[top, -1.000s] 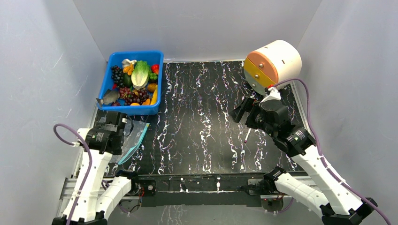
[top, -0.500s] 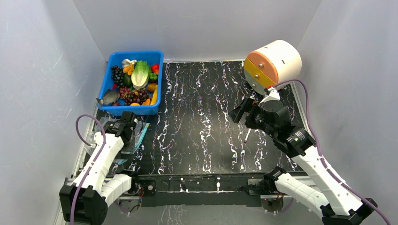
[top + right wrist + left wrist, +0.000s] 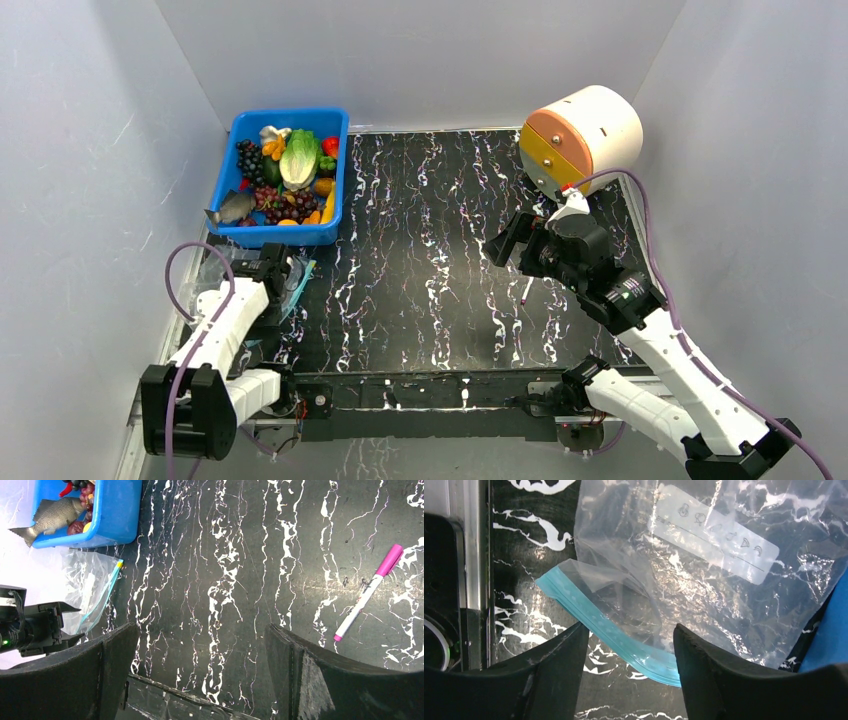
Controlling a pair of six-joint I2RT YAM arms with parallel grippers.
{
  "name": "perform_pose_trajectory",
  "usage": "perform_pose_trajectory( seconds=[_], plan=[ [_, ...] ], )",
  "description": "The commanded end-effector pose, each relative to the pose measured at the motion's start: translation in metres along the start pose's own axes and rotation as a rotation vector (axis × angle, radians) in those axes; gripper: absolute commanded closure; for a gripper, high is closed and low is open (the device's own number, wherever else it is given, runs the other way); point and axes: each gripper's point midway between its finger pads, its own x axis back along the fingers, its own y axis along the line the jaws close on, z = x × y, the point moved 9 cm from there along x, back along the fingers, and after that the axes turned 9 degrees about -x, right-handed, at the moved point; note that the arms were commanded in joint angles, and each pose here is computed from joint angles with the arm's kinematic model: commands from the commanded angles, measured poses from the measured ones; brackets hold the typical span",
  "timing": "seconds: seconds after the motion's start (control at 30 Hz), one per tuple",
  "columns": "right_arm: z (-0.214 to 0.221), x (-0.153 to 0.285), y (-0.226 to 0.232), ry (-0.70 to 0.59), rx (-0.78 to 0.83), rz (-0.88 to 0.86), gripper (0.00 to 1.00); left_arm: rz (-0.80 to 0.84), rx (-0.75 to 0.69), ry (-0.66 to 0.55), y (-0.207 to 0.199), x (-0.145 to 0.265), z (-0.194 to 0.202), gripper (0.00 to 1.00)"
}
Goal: Place the food in the zip-top bag and seal the zipper
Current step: Pick up the zipper food storage bag at the corner of the board.
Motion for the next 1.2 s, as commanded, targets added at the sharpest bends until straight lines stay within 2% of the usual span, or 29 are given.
perform_pose_trajectory(
  seconds=[0.0,0.13,0.17,0.23,0.27,0.5,0.63,0.73,0.87,0.97,1.07,1.17],
  plan=[
    [-0.011,0.007,0.010,-0.060,0.012,-0.052,0.04,-0.017,0.030,-0.121,-0.001,-0.009,-0.010,0.40],
    [-0.013,0.011,0.011,-0.076,0.010,-0.051,0.04,-0.016,0.041,-0.126,0.000,-0.016,-0.008,0.43],
    [-0.014,0.011,0.010,-0.079,0.008,-0.049,0.04,-0.018,0.041,-0.125,0.000,-0.018,-0.007,0.46],
    [-0.014,0.012,0.011,-0.083,0.005,-0.050,0.04,-0.009,0.033,-0.126,0.000,-0.020,-0.006,0.71],
    [-0.015,0.013,0.012,-0.085,0.002,-0.052,0.04,-0.002,0.020,-0.124,0.000,-0.020,-0.005,0.99],
    [-0.021,0.026,0.019,-0.090,-0.019,-0.067,0.04,-0.059,-0.066,-0.155,0.007,-0.001,-0.021,1.00],
    [-0.026,0.034,0.020,-0.127,-0.026,-0.072,0.04,-0.026,-0.218,-0.154,0.003,0.018,-0.033,1.00],
    [-0.028,0.037,0.021,-0.141,-0.038,-0.075,0.05,-0.060,-0.292,-0.200,0.007,0.032,-0.047,1.00],
    [-0.028,0.039,0.023,-0.137,-0.059,-0.084,0.06,-0.050,-0.319,-0.263,0.009,0.053,-0.068,1.00],
    [-0.028,0.037,0.026,-0.127,-0.078,-0.099,0.07,0.075,-0.362,-0.255,0.003,0.072,-0.079,1.00],
    [-0.027,0.030,0.033,-0.090,-0.082,-0.132,0.09,0.297,-0.482,-0.227,-0.007,0.094,-0.085,1.00],
    [-0.024,0.019,0.037,-0.048,-0.039,-0.181,0.11,0.514,-0.506,-0.227,-0.006,0.113,-0.091,1.00]
  ],
)
